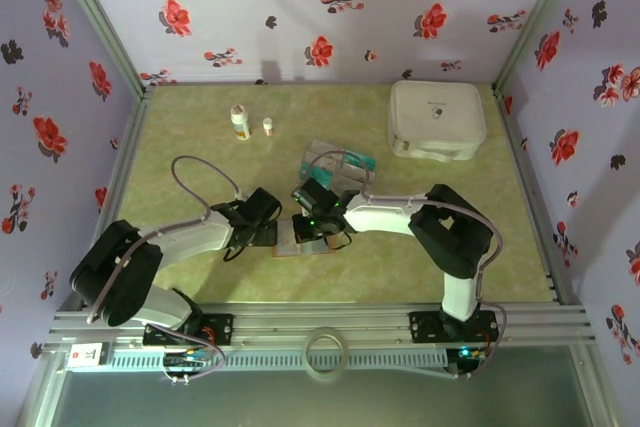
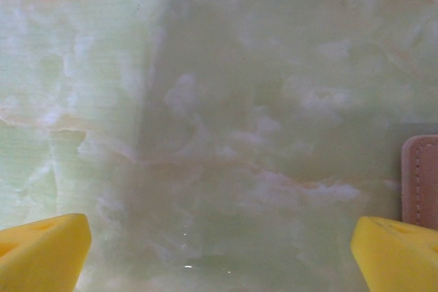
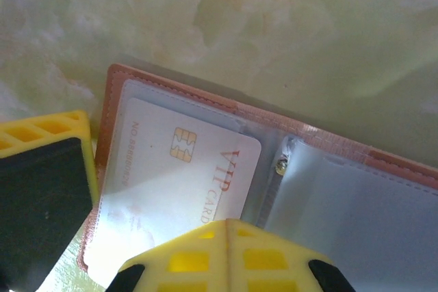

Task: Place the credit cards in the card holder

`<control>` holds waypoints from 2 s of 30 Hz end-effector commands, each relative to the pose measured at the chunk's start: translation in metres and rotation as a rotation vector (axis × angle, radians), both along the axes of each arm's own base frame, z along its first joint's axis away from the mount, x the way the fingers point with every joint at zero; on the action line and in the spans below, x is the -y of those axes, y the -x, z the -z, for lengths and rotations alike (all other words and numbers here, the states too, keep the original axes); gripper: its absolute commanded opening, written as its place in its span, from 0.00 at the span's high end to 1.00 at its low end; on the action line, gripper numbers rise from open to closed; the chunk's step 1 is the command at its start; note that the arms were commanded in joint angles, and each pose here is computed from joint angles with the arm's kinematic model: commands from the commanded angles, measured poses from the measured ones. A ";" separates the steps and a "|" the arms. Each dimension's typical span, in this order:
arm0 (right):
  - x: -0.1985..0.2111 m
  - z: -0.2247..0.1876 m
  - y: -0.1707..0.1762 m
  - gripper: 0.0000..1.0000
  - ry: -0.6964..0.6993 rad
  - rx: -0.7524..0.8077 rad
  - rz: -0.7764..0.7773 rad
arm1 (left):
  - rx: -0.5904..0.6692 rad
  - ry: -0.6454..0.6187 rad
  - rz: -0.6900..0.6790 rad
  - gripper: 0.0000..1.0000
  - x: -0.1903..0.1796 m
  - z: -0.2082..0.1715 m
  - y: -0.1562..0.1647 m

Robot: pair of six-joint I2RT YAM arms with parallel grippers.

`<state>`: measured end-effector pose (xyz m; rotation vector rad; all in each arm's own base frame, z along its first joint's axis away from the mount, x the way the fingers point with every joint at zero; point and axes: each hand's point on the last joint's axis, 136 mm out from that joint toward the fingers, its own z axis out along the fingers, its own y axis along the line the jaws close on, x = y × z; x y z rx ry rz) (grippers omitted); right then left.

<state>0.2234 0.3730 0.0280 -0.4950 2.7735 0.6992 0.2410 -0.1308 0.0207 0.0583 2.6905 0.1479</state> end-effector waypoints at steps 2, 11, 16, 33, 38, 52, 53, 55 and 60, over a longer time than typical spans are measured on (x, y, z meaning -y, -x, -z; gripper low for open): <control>-0.011 0.001 0.003 1.00 -0.009 -0.007 -0.032 | -0.036 0.002 0.019 0.00 0.004 0.010 0.004; -0.016 -0.001 0.005 1.00 -0.022 -0.016 -0.041 | -0.034 0.007 0.021 0.00 0.006 0.009 0.004; -0.016 -0.006 0.004 1.00 -0.026 -0.006 -0.042 | -0.031 0.009 0.024 0.00 0.007 0.007 0.004; 0.011 -0.039 -0.016 0.85 -0.041 0.067 0.023 | 0.074 0.070 -0.067 0.00 -0.021 -0.039 -0.010; 0.027 -0.038 -0.018 0.74 -0.033 0.070 0.055 | 0.084 0.116 -0.036 0.00 -0.014 -0.040 -0.009; 0.077 -0.025 -0.013 0.56 -0.047 0.042 0.174 | 0.048 0.198 0.023 0.00 0.008 -0.025 0.010; 0.077 -0.026 -0.013 0.56 -0.050 0.043 0.175 | 0.046 0.199 0.029 0.00 0.010 -0.023 0.010; 0.076 -0.026 -0.015 0.55 -0.056 0.042 0.178 | 0.036 0.194 0.033 0.00 0.012 -0.019 0.012; 0.072 -0.028 -0.017 0.55 -0.064 0.044 0.176 | 0.024 0.191 0.042 0.00 0.016 -0.011 0.015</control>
